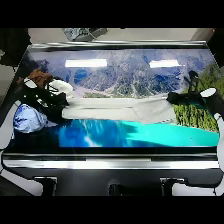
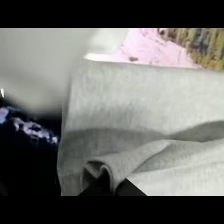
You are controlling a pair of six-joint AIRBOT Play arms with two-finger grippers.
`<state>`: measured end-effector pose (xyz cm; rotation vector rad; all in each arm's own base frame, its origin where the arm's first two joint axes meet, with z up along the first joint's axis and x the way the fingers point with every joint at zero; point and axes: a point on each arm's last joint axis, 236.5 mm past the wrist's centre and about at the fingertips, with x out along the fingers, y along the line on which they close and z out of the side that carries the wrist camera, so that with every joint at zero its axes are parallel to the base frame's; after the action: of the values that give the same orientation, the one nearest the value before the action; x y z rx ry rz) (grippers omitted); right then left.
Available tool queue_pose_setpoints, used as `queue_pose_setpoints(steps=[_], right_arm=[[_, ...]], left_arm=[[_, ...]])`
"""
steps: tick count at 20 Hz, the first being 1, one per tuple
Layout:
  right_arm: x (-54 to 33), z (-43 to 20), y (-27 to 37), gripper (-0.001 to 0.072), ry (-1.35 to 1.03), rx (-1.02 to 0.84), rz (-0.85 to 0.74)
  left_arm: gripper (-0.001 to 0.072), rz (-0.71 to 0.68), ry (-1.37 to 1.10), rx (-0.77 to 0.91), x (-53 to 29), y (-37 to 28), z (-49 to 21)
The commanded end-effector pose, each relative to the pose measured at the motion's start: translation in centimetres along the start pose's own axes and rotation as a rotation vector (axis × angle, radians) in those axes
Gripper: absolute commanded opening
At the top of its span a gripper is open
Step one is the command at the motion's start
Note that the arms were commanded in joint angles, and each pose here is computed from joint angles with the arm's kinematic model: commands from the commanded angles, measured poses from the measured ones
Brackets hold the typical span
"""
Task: Fold the shirts.
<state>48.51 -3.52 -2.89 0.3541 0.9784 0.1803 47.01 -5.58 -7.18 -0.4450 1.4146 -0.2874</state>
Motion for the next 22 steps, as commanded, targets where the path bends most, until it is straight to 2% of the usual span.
queue_pose_setpoints(steps=[1,2,3,4,5,6,8,10,16,22], right_arm=[[2.1,-1.4,-0.6,0.0049,0.051,0.029,0.009],[2.1,-1.3,-0.7,0.0071,0.046,0.03,0.008],[1.7,-1.0,-0.6,0.0213,0.039,0.026,0.009],[0.8,-0.6,-0.4,0.0499,0.028,-0.005,0.011],[-0.5,-0.1,-0.4,0.0655,0.023,-0.042,0.013],[-2.3,0.3,-0.9,0.0686,0.031,-0.073,0.006],[-5.7,-0.2,-4.6,0.0693,0.083,-0.101,-0.052],[-7.5,-2.7,-8.5,0.0694,0.153,-0.009,-0.061],[-4.6,-9.4,-8.7,0.0698,0.335,0.261,0.287],[-1.2,-7.6,-7.1,0.0699,0.231,0.379,0.472]], left_arm=[[0.0049,-0.014,0.06,-0.022,2.7,0.2,-0.5],[0.0206,-0.015,0.057,-0.024,2.6,0.1,-0.4],[0.052,-0.017,0.056,-0.027,2.2,-0.1,-0.2],[0.062,-0.02,0.057,-0.016,1.2,-0.3,0.0],[0.062,-0.023,0.047,-0.004,0.0,-0.6,0.5],[0.062,-0.024,0.018,0.008,-1.7,-1.0,1.1],[0.0618,-0.022,-0.057,0.034,-4.9,-2.1,2.2],[0.0617,-0.03,-0.113,0.042,-7.8,-3.8,2.4],[0.0616,-0.07,-0.199,0.196,-12.2,-11.8,0.8],[0.0615,-0.102,-0.2,0.305,-12.8,-17.4,-1.6]])
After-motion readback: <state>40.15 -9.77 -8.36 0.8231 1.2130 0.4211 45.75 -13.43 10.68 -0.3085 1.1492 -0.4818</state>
